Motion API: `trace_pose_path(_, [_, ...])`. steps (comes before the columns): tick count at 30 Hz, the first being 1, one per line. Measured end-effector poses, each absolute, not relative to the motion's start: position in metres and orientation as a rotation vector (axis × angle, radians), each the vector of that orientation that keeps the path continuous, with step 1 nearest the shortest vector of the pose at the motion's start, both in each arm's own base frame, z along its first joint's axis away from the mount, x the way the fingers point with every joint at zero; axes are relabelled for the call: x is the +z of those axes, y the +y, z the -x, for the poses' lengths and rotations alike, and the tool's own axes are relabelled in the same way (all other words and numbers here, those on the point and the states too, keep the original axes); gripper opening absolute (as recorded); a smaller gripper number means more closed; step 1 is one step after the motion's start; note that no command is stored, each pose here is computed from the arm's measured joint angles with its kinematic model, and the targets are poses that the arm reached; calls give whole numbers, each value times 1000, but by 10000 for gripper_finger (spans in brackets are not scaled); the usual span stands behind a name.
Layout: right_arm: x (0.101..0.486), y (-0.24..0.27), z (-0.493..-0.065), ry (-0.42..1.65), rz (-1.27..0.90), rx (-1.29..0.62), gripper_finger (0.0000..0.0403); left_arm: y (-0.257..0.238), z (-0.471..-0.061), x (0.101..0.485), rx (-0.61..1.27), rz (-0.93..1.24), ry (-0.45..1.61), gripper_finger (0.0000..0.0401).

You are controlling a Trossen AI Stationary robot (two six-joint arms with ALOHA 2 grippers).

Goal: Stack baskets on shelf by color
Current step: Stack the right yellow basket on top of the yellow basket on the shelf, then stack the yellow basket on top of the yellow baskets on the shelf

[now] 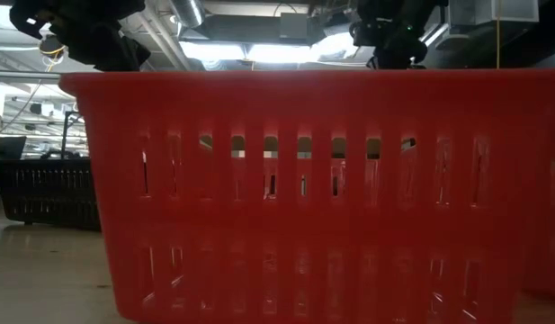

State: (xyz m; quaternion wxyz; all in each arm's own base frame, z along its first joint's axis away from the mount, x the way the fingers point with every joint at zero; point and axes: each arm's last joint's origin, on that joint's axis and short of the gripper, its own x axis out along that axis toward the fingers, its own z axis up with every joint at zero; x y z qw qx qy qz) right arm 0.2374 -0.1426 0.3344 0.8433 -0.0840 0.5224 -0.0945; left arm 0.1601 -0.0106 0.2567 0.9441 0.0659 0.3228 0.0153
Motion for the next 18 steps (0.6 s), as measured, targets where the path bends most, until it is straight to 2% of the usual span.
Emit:
trace_pose_path(12, [335,-142,-236,1111,160,-209,81,-11,-160,257,32,-131,658,0])
trace_pose_path(18, [358,-137,-233,1096,109,-238,99,-11,-160,257,32,-131,658,0])
